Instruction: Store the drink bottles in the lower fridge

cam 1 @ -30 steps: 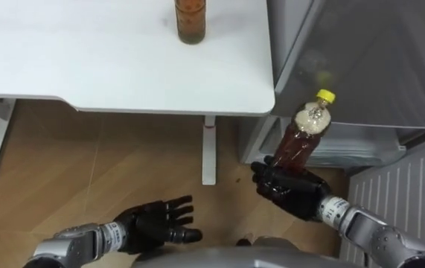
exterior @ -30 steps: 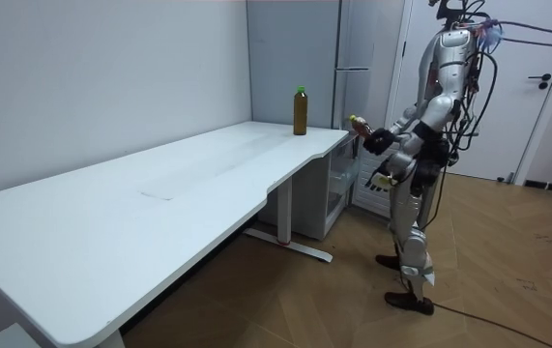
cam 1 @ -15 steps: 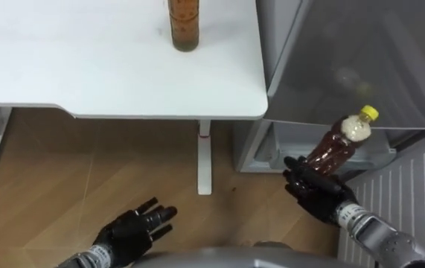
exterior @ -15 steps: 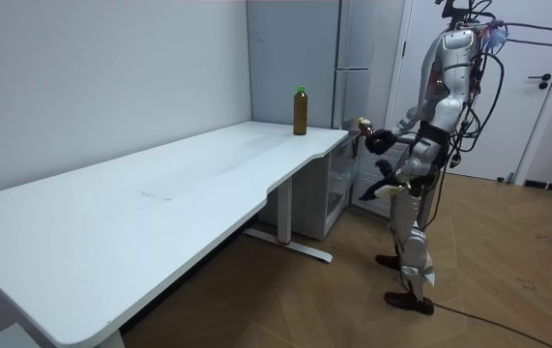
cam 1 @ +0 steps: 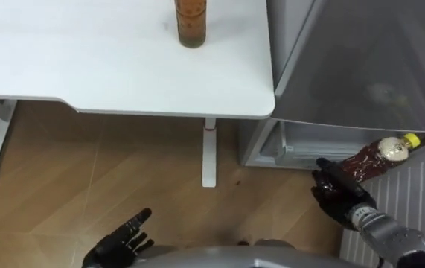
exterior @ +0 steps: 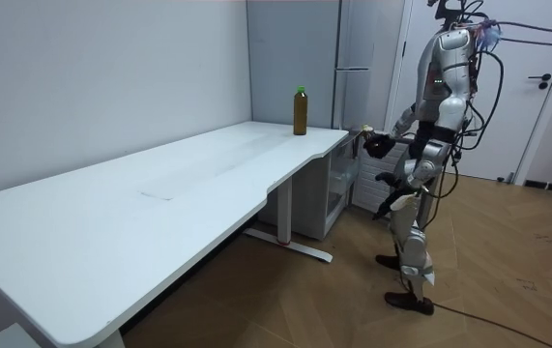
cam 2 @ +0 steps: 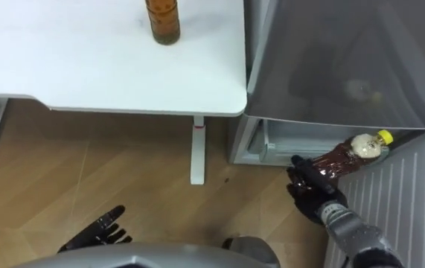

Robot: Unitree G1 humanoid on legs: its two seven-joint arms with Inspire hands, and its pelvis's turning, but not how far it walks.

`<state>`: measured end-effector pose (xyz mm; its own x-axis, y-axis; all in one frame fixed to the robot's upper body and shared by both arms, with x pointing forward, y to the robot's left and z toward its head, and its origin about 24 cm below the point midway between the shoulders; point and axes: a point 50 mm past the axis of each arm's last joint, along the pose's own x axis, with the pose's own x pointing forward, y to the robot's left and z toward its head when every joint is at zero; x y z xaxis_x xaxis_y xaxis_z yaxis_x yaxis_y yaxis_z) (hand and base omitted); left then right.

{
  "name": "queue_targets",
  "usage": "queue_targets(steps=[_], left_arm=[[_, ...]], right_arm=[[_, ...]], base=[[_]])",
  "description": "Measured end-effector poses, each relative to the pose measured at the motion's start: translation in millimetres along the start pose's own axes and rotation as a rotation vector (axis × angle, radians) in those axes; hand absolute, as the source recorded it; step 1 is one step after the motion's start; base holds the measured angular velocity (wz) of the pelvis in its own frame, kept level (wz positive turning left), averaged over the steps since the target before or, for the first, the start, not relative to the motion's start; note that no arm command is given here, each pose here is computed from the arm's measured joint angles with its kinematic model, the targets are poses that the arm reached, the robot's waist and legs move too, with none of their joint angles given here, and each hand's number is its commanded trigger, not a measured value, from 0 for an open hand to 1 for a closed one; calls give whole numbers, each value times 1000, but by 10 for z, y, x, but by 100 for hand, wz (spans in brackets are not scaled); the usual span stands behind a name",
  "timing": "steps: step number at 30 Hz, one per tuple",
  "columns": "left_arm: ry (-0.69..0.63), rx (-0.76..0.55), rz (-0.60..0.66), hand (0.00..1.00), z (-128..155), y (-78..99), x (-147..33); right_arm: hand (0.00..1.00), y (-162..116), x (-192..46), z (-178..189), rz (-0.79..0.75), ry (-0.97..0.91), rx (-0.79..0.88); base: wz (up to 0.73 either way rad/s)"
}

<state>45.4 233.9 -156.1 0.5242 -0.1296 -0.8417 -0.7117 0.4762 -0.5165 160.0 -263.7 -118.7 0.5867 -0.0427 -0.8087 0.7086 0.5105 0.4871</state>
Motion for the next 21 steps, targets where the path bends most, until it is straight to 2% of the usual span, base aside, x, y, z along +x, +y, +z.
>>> queue_targets(steps=[4, 8, 12, 14, 17, 21], left_arm=[[-20, -40, 34, 0, 65, -93, 85], [-16, -60, 34, 0, 88, -366, 269], [-25, -100, 45, 0, 110, -506, 355], [-41, -98, 40, 0, 177, -661, 422], [-57, -121, 36, 0, 221, -799, 477], [-72, -75, 34, 0, 275, -995, 544]], right_arm=[[100, 252, 111, 43, 23, -17, 104], [100, 372, 195, 40, -31, 7, 152], [100, 456, 224, -2, -45, 22, 180], [100, 480, 234, 9, -60, 21, 203], [100, 596, 255, 51, -57, 19, 245], [100, 726, 266, 132, -57, -1, 235]], base=[[-1], [19], [11], [16], [2], [10]])
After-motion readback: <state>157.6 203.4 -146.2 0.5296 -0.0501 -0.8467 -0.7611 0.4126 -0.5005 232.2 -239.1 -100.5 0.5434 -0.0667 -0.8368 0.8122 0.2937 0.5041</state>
